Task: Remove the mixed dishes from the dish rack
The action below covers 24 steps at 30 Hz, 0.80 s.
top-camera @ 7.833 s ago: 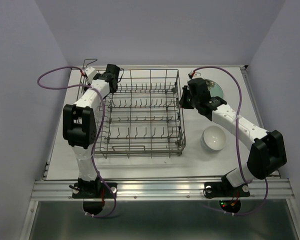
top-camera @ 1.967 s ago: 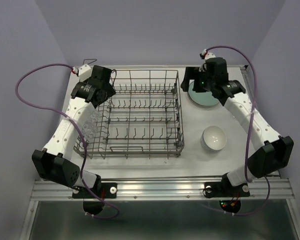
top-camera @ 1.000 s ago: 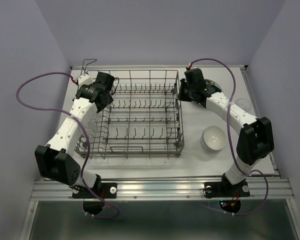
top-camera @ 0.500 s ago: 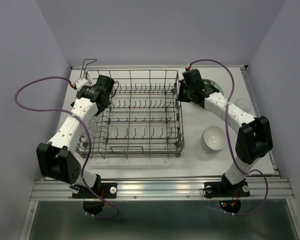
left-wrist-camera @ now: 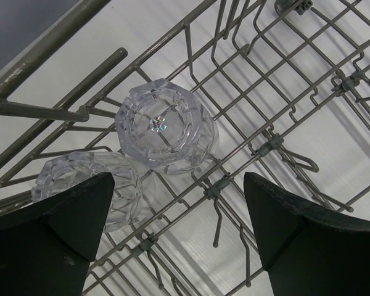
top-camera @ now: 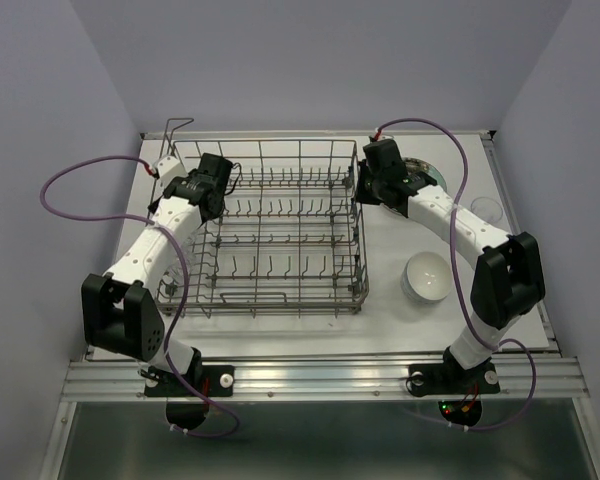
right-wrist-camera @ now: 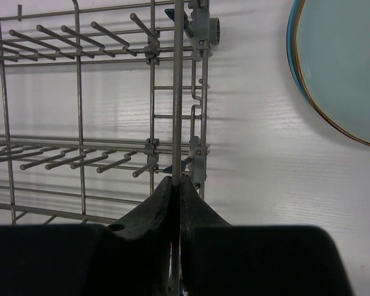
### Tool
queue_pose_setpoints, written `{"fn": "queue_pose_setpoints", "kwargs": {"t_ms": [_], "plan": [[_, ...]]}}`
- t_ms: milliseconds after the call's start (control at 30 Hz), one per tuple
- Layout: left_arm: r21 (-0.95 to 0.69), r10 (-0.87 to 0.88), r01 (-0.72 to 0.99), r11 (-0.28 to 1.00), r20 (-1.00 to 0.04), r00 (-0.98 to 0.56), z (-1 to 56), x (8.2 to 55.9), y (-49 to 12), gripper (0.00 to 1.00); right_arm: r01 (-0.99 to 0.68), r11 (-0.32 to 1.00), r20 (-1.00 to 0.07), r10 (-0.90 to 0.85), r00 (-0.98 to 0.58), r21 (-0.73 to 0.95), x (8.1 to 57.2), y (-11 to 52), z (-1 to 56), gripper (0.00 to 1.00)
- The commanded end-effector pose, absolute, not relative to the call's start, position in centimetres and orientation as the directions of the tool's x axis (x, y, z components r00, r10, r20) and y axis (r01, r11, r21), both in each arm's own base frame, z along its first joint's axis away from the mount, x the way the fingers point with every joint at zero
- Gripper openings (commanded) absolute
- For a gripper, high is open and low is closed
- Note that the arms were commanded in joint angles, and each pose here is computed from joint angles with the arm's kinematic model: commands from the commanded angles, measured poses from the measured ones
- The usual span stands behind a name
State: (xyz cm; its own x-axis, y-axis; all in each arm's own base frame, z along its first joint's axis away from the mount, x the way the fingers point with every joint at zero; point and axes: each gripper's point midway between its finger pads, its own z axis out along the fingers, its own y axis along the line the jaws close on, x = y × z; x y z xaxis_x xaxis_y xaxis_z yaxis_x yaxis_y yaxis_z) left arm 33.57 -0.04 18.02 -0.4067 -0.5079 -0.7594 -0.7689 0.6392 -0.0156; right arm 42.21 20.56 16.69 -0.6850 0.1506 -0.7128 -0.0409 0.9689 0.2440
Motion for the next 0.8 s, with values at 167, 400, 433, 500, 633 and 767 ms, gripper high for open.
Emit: {"fn": "queue_pose_setpoints", "kwargs": {"t_ms": [167, 400, 433, 500, 633, 767], "plan": [[-0.055, -0.489, -0.800, 0.597, -0.815, -0.309, 18.1, 35.1, 0.7, 0.99, -0.117, 0.960, -0.733, 0.111, -0.671, 0.253, 41.7, 21.7, 17.4, 0.01], [-0.009, -0.503, -0.863, 0.506, -0.816, -0.286, 15.9, 34.4, 1.3, 0.99, -0.126, 0.957, -0.738, 0.114, -0.666, 0.262, 41.6, 21.8, 17.4, 0.01], [-0.002, -0.508, -0.872, 0.489, -0.813, -0.283, 15.6, 34.2, 1.4, 0.99, -0.128, 0.957, -0.737, 0.112, -0.667, 0.261, 41.6, 21.9, 17.3, 0.01], [0.023, -0.515, -0.889, 0.456, -0.809, -0.285, 14.8, 33.8, 1.6, 0.99, -0.128, 0.957, -0.736, 0.110, -0.668, 0.260, 41.5, 21.8, 17.3, 0.01], [0.015, -0.534, -0.905, 0.426, -0.803, -0.265, 14.2, 33.4, 1.6, 0.99, -0.130, 0.958, -0.737, 0.105, -0.668, 0.255, 41.5, 21.8, 17.1, 0.01], [0.008, -0.530, -0.918, 0.396, -0.814, -0.236, 14.1, 33.4, 2.0, 0.99, -0.140, 0.955, -0.735, 0.103, -0.670, 0.261, 41.4, 22.0, 17.1, 0.01]]}}
